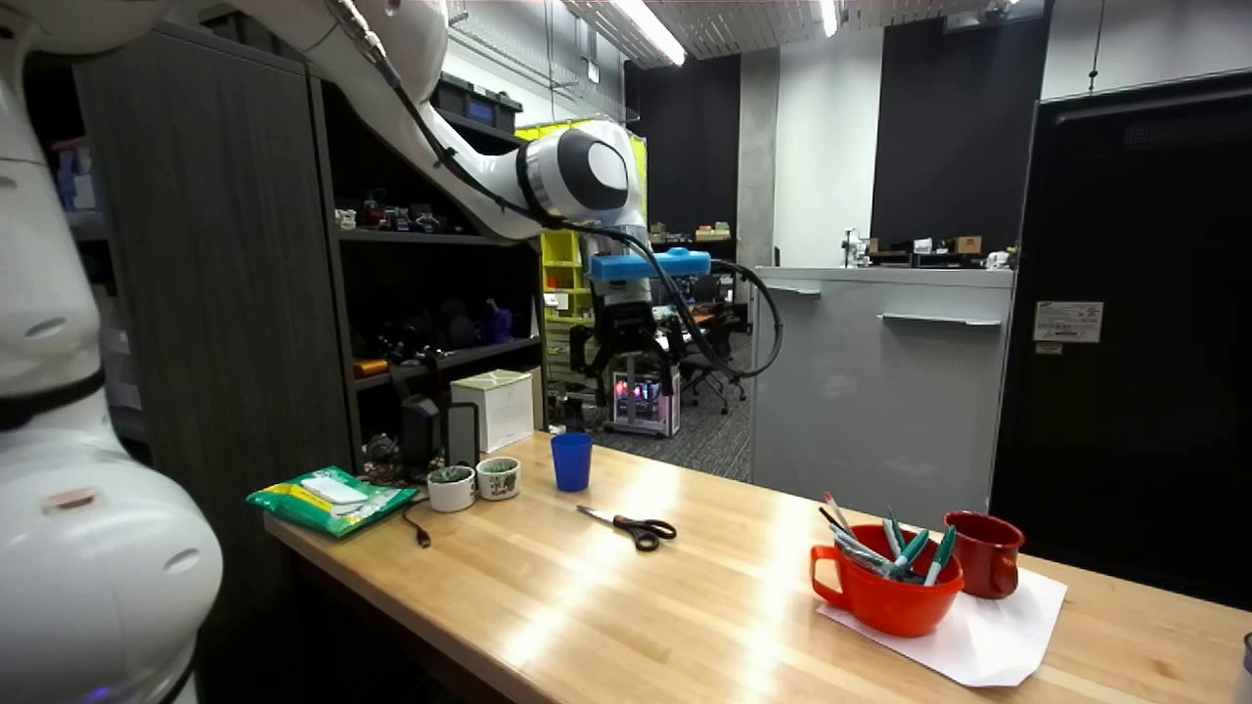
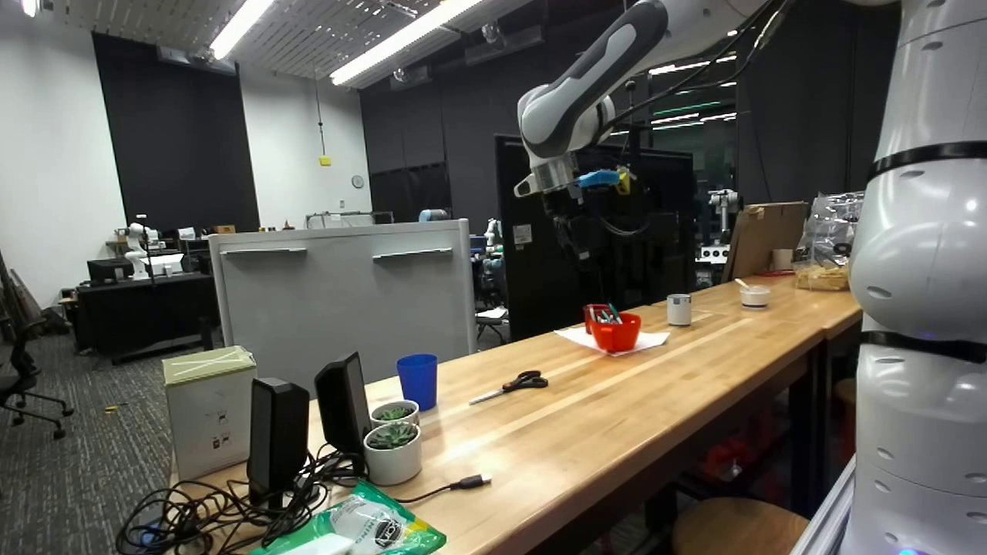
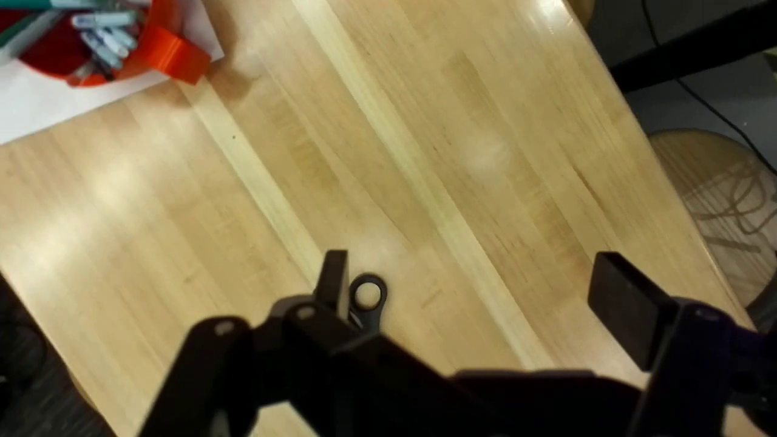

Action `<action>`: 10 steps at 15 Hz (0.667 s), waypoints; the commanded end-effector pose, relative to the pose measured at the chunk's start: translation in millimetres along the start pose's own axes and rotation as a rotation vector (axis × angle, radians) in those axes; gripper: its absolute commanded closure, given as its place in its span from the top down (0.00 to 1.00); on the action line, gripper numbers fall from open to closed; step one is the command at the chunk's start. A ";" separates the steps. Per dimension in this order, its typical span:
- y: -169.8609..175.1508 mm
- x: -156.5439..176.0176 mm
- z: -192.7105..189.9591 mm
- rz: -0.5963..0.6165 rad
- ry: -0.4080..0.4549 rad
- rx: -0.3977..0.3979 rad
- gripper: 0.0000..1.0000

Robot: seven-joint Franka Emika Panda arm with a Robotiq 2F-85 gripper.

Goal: Open and close the scissors.

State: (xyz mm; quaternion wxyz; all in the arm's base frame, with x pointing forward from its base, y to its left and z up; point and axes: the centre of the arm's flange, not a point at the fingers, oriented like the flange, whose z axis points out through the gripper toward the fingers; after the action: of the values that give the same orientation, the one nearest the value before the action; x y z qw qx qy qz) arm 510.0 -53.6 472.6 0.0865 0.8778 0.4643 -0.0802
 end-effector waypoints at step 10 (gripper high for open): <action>17.4 17.0 14.4 -0.138 0.054 -0.010 1.00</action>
State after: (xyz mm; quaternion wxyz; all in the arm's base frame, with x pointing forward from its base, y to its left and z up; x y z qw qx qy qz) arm 527.8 -52.4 462.5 0.0757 0.8512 0.5137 -0.0764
